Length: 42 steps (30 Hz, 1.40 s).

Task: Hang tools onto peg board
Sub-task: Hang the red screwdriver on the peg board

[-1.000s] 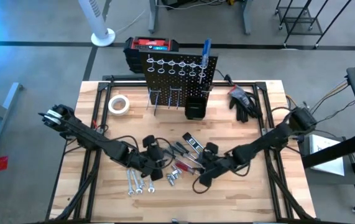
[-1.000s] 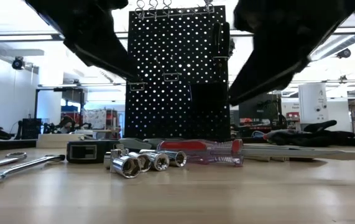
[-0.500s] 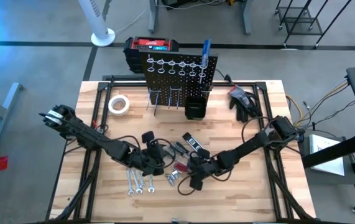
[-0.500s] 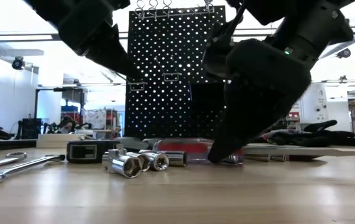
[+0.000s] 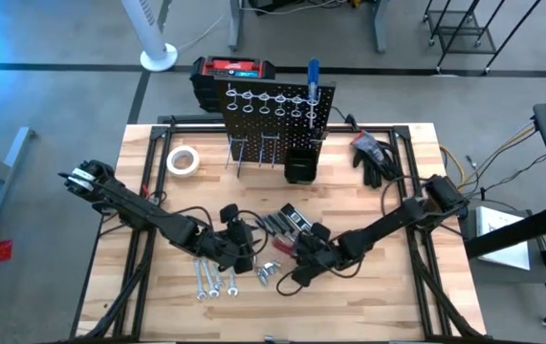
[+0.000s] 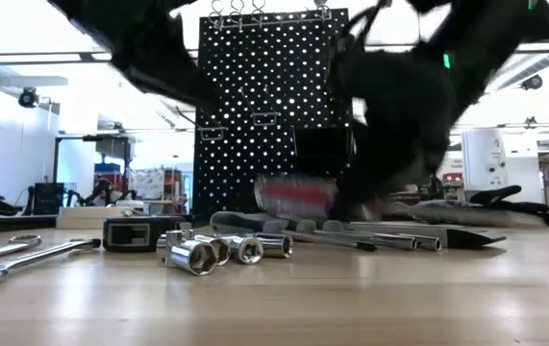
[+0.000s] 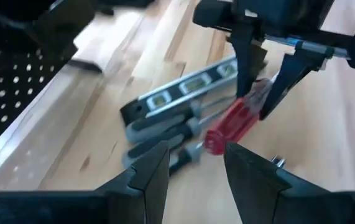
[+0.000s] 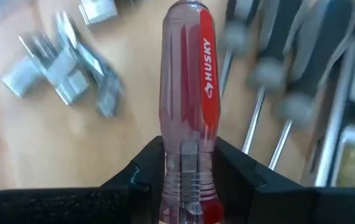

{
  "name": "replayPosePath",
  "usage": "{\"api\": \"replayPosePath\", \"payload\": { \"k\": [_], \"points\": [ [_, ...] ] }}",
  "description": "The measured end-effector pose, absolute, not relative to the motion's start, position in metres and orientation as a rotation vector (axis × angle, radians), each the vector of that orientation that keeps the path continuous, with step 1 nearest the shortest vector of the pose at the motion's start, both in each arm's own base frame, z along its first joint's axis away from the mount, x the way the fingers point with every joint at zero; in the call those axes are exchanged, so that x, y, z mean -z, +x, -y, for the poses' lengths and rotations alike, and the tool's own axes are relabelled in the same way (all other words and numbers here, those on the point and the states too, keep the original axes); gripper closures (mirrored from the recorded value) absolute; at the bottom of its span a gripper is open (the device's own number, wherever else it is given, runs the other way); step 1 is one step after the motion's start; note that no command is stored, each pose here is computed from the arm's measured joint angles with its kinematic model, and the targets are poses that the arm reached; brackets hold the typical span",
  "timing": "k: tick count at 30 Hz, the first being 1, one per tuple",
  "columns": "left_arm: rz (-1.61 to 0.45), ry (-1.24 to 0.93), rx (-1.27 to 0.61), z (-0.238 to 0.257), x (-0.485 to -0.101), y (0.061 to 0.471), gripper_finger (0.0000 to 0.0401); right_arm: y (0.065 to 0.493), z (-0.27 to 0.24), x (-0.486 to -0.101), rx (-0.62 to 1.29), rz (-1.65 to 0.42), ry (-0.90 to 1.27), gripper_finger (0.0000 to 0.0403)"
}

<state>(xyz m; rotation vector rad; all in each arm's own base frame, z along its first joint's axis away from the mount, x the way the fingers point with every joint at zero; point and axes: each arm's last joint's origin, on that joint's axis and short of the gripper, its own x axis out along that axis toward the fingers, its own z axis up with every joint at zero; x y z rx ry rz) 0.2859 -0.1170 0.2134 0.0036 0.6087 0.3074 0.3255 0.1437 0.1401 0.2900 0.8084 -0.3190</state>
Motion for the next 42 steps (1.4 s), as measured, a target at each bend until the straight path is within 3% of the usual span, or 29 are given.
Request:
{"api": "replayPosePath", "payload": {
  "k": [10,19,28,36,42],
  "points": [
    [-0.467,-0.057,-0.19,0.115,-0.23,0.3,0.0258,0.312,-0.153,-0.195,0.315,-0.524,0.259,0.031],
    [-0.352,-0.073,-0.141,0.111,-0.261,0.288,0.0252,0.287,-0.158,-0.207,0.445,-0.36,0.178,0.031],
    [-0.034,-0.061,0.048,0.11,-0.283,0.295,0.0201,0.293,-0.17,-0.227,0.517,-0.128,0.039,0.031],
    [0.044,-0.086,-0.021,0.108,-0.291,0.295,0.0142,0.297,-0.17,-0.243,0.513,-0.055,-0.055,0.031],
    [0.062,-0.095,-0.105,0.104,-0.292,0.296,0.0122,0.3,-0.166,-0.256,0.52,0.005,-0.12,0.031]
  ]
}}
